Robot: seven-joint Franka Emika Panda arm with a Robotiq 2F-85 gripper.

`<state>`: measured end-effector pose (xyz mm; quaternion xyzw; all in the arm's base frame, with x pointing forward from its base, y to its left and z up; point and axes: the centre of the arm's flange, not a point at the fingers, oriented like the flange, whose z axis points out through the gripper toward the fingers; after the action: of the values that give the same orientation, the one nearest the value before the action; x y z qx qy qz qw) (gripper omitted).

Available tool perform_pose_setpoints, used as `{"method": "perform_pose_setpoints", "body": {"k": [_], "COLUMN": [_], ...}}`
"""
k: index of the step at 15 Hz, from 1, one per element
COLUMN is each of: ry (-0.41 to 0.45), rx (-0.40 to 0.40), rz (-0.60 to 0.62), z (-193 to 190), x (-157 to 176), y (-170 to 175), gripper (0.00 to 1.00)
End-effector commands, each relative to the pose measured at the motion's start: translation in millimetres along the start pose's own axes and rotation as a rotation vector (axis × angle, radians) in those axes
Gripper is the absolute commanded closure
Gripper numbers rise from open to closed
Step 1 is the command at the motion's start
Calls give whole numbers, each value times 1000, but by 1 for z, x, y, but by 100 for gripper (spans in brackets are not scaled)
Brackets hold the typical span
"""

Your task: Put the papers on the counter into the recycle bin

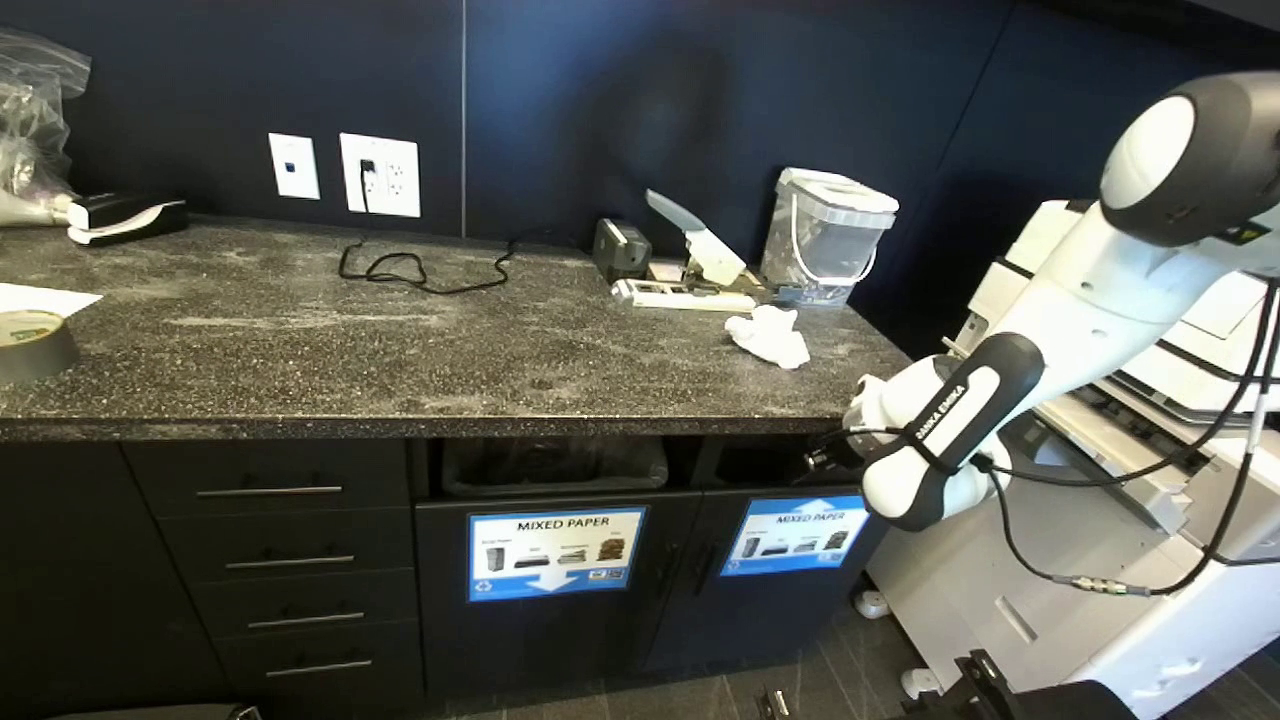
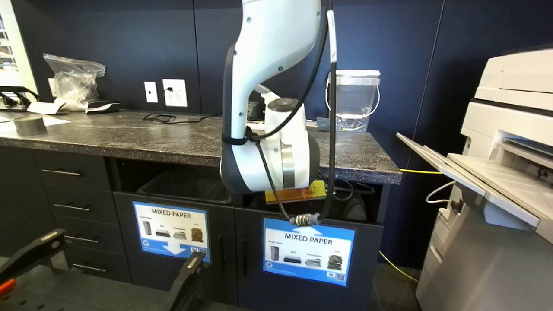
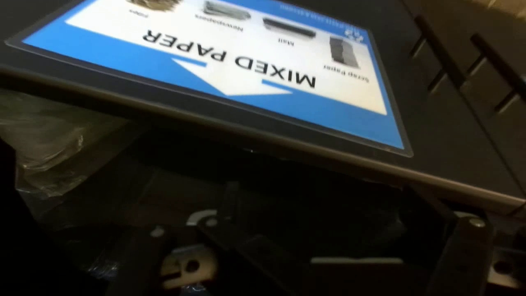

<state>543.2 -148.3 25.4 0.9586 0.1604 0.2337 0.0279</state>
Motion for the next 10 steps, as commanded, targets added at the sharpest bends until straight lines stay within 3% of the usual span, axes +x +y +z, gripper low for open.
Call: {"method": "perform_pose_setpoints", "body": {"k": [1, 3, 5, 10], "ry": [-169, -238, -254, -179], "rx": [2, -12, -26, -81], "rz": [-116, -178, -227, -303], "z": [-68, -91, -117, -181], "x": [11, 18, 31, 88], "y": [1, 0, 4, 28], "gripper": [0, 0, 0, 0]}}
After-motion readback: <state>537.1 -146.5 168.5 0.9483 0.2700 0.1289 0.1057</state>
